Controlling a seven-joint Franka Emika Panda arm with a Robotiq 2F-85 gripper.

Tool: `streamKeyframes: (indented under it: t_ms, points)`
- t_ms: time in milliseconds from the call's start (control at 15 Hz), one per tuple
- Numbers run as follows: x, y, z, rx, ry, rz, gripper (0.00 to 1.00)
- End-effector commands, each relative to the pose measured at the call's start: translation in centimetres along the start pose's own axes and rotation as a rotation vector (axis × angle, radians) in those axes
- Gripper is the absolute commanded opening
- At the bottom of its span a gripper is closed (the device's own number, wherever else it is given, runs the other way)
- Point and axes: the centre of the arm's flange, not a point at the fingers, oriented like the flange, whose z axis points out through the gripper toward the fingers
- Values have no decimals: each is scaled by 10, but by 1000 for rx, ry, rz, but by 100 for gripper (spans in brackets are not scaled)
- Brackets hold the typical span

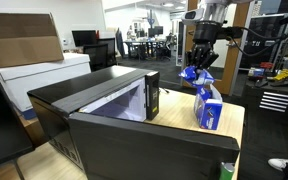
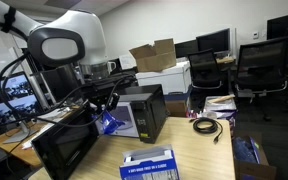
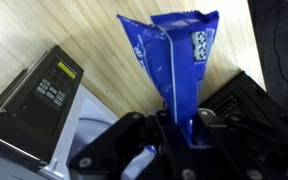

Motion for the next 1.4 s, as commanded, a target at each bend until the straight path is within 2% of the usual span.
streamKeyframes:
  t_ms: [0,267,333,667,867,1000,1200,1333]
  points:
    - [-21,12,-5,52,-23,-124,3]
    - [-45,27,-19,100,-55,-254,3]
    - [-60,36,-29,116,-68,-311,3]
    - [-44,33,11,307,-106,-488,3]
    - [-32,38,29,393,-114,-602,3]
    - [-25,42,40,358,-136,-652,3]
    - [-22,47,49,297,-148,-654,3]
    - [-26,51,46,230,-144,-639,3]
